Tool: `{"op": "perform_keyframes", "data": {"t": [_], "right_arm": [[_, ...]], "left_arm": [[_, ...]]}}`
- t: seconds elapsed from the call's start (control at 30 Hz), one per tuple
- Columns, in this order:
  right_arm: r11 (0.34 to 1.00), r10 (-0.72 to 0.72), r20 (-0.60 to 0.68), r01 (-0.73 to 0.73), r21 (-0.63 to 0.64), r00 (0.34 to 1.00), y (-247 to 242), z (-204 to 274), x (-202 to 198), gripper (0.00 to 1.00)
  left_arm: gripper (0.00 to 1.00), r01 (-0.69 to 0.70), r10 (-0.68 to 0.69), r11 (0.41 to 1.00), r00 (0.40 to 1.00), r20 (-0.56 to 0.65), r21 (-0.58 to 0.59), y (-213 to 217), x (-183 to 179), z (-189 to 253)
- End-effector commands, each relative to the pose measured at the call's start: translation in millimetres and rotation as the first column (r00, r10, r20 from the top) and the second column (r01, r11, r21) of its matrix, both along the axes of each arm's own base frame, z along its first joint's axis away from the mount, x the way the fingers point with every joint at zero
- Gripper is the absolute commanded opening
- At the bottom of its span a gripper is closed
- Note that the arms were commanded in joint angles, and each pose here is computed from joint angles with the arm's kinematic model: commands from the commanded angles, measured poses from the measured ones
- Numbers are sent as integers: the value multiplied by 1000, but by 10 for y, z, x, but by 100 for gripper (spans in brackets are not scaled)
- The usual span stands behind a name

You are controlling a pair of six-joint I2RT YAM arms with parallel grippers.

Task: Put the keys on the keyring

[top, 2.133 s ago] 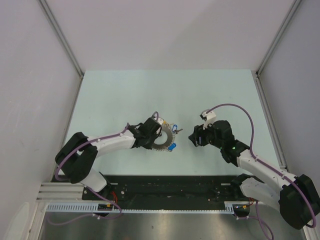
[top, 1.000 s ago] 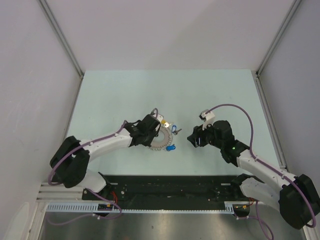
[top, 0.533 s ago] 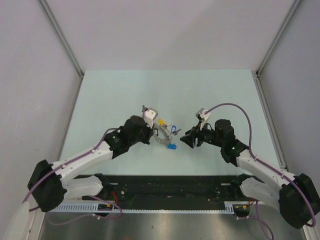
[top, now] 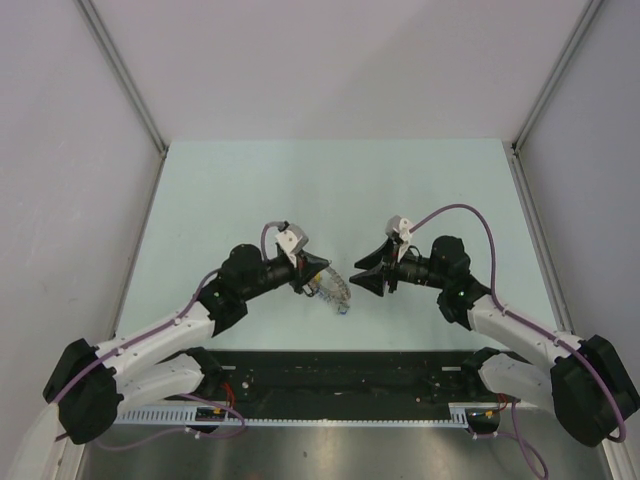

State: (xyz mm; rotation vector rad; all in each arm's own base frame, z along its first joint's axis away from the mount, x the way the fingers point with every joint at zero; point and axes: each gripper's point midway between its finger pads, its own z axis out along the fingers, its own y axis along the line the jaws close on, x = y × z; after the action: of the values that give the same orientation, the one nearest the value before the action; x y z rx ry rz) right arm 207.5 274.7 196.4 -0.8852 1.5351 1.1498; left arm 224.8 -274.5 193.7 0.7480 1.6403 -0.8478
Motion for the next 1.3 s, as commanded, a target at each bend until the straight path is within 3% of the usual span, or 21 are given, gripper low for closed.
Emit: {"op": "perform_keyframes", "data": {"t": [0.0,0.57,0.87,1.13,1.27], "right_arm": [[995,78,166,-86,43,983,78,362,-45,50],[983,161,240,-177,50,957,158,561,-100,37],[971,228,210,-239,28,951,208,465,-202,25],[967,246,209,-255,17,946,224,439,-226,0],[967,249,192,-255,6,949,218,455,-231,0]], "left_arm": [[0,225,-193,969,948,252,-105,-196,-231,604],[0,411,-369,905,887,278,-111,-351,-493,660],[0,396,-351,911,893,284,-120,-332,-480,687],[0,384,-337,914,898,284,-130,-326,-463,699],[0,367,-327,922,908,261,-123,-314,-444,652]]}}
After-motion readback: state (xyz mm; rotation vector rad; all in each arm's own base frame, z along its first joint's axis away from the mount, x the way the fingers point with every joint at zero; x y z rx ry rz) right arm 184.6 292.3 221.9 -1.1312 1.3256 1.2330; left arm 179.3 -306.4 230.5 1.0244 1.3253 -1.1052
